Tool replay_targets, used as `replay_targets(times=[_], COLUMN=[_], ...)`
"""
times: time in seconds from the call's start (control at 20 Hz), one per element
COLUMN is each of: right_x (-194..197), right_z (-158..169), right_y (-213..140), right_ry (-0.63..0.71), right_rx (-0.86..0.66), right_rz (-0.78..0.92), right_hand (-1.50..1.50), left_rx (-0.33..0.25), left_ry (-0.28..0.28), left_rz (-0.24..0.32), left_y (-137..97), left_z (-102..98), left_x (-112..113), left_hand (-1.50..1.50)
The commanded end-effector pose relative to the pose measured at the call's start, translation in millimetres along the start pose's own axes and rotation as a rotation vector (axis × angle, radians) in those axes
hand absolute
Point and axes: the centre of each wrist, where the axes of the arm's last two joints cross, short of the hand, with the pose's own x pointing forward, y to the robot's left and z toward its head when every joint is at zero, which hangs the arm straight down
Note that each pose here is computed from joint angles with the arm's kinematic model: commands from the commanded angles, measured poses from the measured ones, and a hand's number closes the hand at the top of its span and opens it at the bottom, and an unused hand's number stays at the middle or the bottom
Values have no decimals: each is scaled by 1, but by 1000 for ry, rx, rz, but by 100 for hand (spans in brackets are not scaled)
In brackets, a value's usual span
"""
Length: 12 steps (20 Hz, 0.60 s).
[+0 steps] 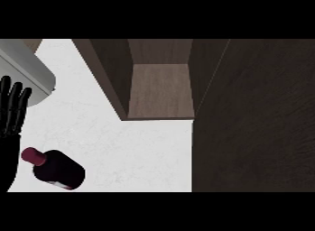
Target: Pick up the wine, place it into the cabinet and close the cabinet
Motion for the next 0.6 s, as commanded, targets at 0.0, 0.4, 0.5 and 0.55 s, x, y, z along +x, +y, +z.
replay_targets(times=[0.0, 0.4, 0.5, 0.55], right_x=[15, 28, 39, 56], right_z=[7, 36, 36, 40], right_y=[-13, 17, 23, 10], right_ry=[-21, 38, 45, 37], right_rx=[1, 226, 222, 239], right_rz=[20, -144, -136, -152], right_hand=[-150, -150, -150, -150], left_rx=[-25, -33, -39, -34], left_ry=[-21, 127, 137, 146], left_rz=[10, 315, 350, 302], left_y=[-14, -31, -41, -28], left_z=[-10, 27, 36, 32], left_x=[8, 19, 49, 37], left_hand=[-150, -150, -150, -150])
